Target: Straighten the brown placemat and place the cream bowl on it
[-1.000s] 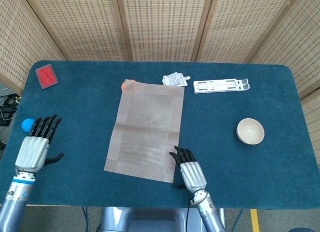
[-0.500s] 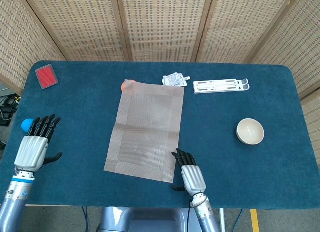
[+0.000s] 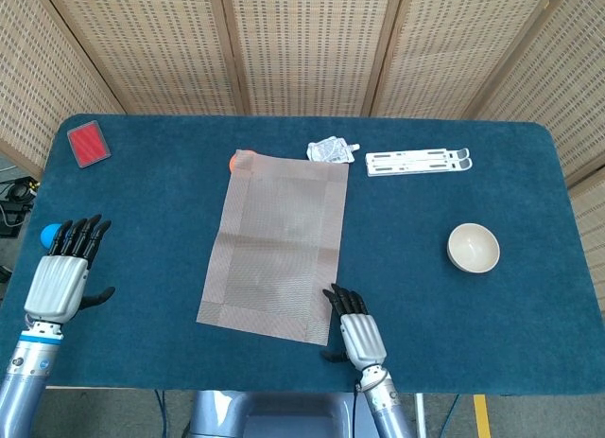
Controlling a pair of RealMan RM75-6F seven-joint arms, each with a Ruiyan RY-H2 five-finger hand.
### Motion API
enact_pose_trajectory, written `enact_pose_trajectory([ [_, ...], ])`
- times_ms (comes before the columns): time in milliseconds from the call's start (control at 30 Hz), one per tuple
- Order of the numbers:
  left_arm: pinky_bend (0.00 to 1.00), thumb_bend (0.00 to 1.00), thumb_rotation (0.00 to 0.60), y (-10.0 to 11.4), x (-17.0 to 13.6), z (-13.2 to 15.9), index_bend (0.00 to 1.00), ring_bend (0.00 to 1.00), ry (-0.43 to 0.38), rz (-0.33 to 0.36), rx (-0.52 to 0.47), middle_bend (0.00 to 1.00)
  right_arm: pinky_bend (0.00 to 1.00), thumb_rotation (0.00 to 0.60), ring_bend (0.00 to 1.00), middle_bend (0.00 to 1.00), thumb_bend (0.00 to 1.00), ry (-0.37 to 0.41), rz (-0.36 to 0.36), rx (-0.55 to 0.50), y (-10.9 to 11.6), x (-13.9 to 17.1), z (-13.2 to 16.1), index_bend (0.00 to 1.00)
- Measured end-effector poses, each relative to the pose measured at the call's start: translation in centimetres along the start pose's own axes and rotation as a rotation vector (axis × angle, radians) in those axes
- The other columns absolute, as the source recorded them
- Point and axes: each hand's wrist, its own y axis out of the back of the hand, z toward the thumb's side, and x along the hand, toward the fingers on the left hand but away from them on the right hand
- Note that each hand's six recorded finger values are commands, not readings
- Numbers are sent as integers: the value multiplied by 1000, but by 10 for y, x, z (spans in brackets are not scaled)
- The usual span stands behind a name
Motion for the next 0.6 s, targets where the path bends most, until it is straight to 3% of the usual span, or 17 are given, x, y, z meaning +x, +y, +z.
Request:
enact_pose_trajectory([
  [600,0,118,600,-1,2,-4,0,0,19,-2,2,0,0,600,0,0,171,-14,-10,61,-13,-21,-13,51],
])
